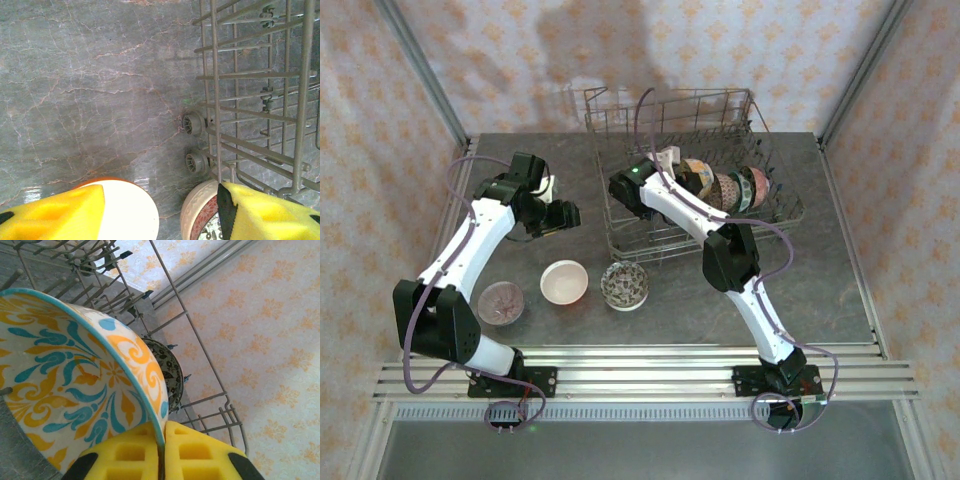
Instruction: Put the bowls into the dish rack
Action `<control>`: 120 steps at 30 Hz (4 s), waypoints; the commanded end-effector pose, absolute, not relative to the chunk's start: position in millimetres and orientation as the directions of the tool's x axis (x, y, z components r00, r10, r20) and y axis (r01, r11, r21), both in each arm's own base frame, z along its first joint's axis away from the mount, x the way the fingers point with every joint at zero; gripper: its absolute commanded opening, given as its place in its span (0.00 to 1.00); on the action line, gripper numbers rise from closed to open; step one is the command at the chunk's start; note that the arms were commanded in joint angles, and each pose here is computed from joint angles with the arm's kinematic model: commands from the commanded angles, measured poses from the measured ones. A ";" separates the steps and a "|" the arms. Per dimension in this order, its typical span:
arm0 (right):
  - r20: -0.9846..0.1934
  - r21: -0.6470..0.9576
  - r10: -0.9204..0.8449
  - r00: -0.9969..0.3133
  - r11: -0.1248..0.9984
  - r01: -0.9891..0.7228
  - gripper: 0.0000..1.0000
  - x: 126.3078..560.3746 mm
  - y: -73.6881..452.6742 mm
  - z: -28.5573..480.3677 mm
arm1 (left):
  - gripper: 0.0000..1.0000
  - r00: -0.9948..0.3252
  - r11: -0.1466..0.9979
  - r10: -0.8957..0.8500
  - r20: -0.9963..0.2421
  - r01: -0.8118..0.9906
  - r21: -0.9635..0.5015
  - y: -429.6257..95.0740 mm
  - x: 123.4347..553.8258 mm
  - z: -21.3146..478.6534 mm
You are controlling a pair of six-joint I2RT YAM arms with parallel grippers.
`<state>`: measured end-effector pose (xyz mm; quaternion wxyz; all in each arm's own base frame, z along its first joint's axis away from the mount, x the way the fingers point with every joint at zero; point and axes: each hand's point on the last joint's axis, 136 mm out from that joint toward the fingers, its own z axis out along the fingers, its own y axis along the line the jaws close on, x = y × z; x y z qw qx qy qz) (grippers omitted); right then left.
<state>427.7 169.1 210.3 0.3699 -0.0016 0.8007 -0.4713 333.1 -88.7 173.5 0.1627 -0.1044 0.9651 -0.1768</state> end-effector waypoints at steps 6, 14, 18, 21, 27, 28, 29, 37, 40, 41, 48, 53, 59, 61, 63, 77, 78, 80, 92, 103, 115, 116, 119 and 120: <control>-0.447 -0.805 -0.343 -0.826 0.557 0.204 0.39 395.6 175.3 195.5 | 0.62 -0.915 0.920 -0.268 -0.302 -0.150 -0.362 -82.1 327.8 177.9; -0.441 -0.804 -0.343 -0.829 0.562 0.195 0.43 401.7 182.3 187.2 | 0.62 -0.914 0.919 -0.272 -0.300 -0.155 -0.362 -81.7 326.4 175.7; -0.438 -0.797 -0.335 -0.834 0.574 0.189 0.48 403.2 185.2 182.0 | 0.62 -0.915 0.918 -0.275 -0.295 -0.159 -0.363 -81.6 325.1 174.2; -0.442 -0.785 -0.326 -0.836 0.592 0.184 0.50 404.1 188.4 178.3 | 0.62 -0.915 0.918 -0.275 -0.295 -0.159 -0.363 -81.8 323.9 173.0; -0.440 -0.759 -0.295 -0.848 0.627 0.176 0.57 408.8 187.5 170.1 | 0.62 -0.916 0.917 -0.279 -0.290 -0.163 -0.365 -81.0 322.0 171.1; -0.437 -0.757 -0.293 -0.850 0.630 0.172 0.59 409.6 187.0 169.6 | 0.62 -0.915 0.916 -0.279 -0.290 -0.163 -0.365 -81.1 321.7 170.9; -0.435 -0.754 -0.289 -0.853 0.635 0.169 0.62 410.9 186.0 169.0 | 0.62 -0.915 0.917 -0.278 -0.293 -0.162 -0.365 -80.8 321.7 171.4; -0.475 -0.677 -0.252 -0.843 0.716 0.167 0.79 409.5 185.1 193.0 | 0.63 -0.907 0.920 -0.297 -0.300 -0.187 -0.345 -71.2 319.0 172.8; -0.490 -0.633 -0.238 -0.838 0.758 0.155 0.84 406.3 185.3 204.9 | 0.63 -0.901 0.917 -0.315 -0.299 -0.208 -0.339 -65.6 318.1 173.6; -0.495 -0.624 -0.238 -0.835 0.766 0.152 0.85 405.5 185.3 208.9 | 0.63 -0.899 0.916 -0.320 -0.300 -0.213 -0.339 -64.7 318.0 174.4; -0.529 -0.563 -0.254 -0.810 0.819 0.112 0.95 406.9 183.2 231.1 | 0.63 -0.891 0.915 -0.357 -0.282 -0.272 -0.298 -55.1 306.2 167.9; -0.538 -0.507 -0.235 -0.810 0.858 0.087 0.96 412.1 175.2 240.1 | 0.62 -0.884 0.904 -0.403 -0.236 -0.345 -0.253 -46.0 285.0 153.2; -0.559 -0.454 -0.253 -0.789 0.890 0.036 0.96 410.8 177.8 256.7 | 0.62 -0.885 0.901 -0.430 -0.181 -0.409 -0.141 -29.4 258.1 136.4; -0.572 -0.437 -0.259 -0.779 0.899 0.022 0.97 410.6 179.2 259.7 | 0.62 -0.879 0.896 -0.444 -0.173 -0.433 -0.100 -22.5 251.3 128.3; -0.579 -0.418 -0.259 -0.774 0.908 0.009 0.97 409.5 180.4 261.0 | 0.62 -0.876 0.889 -0.459 -0.152 -0.453 -0.072 -19.1 244.6 119.7; -0.590 -0.363 -0.252 -0.767 0.931 -0.027 0.97 403.3 176.1 253.1 | 0.60 -0.886 0.887 -0.463 -0.037 -0.462 -0.013 -20.0 233.2 70.0; -0.587 -0.367 -0.253 -0.769 0.930 -0.026 0.97 403.2 175.3 252.4 | 0.60 -0.889 0.889 -0.458 -0.028 -0.458 -0.011 -20.7 232.7 67.1; -0.586 -0.370 -0.256 -0.769 0.929 -0.027 0.97 402.9 174.8 252.2 | 0.59 -0.892 0.892 -0.452 -0.013 -0.452 -0.018 -23.3 233.4 62.1; -0.576 -0.391 -0.259 -0.775 0.920 -0.018 0.97 402.0 170.3 248.6 | 0.35 -0.896 0.895 -0.443 0.023 -0.443 -0.046 -31.2 232.2 48.3; -0.584 -0.407 -0.258 -0.770 0.913 0.003 0.97 403.4 166.4 251.2 | 0.11 -0.889 0.889 -0.457 -0.025 -0.456 -0.047 -28.4 232.7 58.8; -0.604 -0.318 -0.214 -0.768 0.948 -0.013 0.96 402.2 168.7 266.9 | 0.00 -0.857 0.881 -0.473 -0.204 -0.455 -0.130 -25.9 264.4 124.7; -0.608 -0.304 -0.211 -0.765 0.952 -0.021 0.96 402.7 170.9 270.7 | 0.00 -0.847 0.879 -0.477 -0.233 -0.455 -0.146 -25.6 269.0 135.4; -0.620 -0.256 -0.207 -0.757 0.965 -0.055 0.95 402.8 180.0 282.6 | 0.00 -0.815 0.873 -0.487 -0.313 -0.450 -0.189 -24.4 280.5 168.4; -0.627 -0.236 -0.205 -0.751 0.969 -0.068 0.95 402.9 184.1 288.0 | 0.00 -0.801 0.871 -0.491 -0.344 -0.445 -0.206 -24.0 285.1 182.0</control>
